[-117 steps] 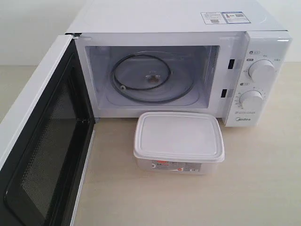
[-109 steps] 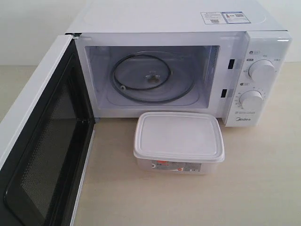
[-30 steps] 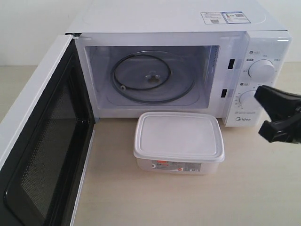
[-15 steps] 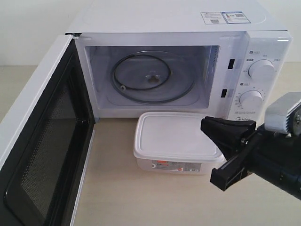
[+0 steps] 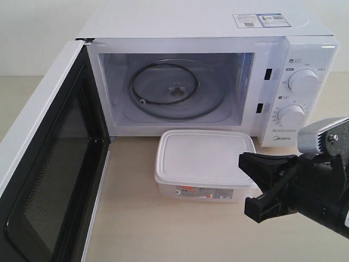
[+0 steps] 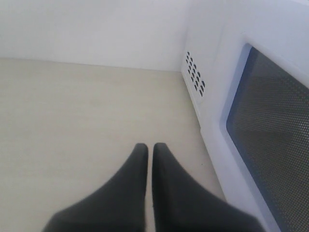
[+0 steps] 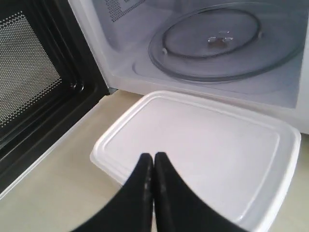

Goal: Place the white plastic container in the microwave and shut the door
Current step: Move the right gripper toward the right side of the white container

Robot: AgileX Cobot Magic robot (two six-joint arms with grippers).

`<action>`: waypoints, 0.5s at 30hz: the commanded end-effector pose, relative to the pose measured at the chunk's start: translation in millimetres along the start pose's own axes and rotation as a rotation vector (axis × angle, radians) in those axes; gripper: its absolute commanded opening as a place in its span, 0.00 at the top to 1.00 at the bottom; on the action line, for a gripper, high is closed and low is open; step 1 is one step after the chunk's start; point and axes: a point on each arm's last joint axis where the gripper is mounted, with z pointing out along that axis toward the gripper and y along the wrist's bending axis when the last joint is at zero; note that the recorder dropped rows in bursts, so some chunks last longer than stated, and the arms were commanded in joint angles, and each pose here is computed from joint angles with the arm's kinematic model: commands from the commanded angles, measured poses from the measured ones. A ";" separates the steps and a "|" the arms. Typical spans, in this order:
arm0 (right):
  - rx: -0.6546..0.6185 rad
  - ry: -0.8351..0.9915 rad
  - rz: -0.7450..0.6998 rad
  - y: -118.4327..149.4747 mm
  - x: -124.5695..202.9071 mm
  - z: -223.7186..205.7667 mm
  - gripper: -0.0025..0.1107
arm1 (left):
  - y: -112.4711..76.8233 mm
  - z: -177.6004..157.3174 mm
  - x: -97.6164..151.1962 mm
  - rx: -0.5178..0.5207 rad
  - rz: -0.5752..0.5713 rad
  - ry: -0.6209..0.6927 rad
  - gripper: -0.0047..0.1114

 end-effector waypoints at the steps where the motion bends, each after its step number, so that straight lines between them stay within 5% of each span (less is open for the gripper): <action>1: -0.011 -0.008 -0.067 0.0 1.4 3.8 0.98 | 0.4 0.0 1.1 -0.004 -0.004 0.002 0.92; 4: -0.026 -0.111 0.001 -4.4 7.9 17.9 0.98 | 0.4 0.0 1.1 -0.004 -0.004 0.002 0.92; 10: 0.005 -0.031 0.083 -12.5 29.9 31.0 0.98 | 0.4 0.0 1.1 -0.004 -0.004 0.002 0.92; 15: 0.226 -0.048 0.176 -31.6 35.8 17.8 0.98 | 0.4 0.0 1.1 -0.004 -0.004 0.002 0.92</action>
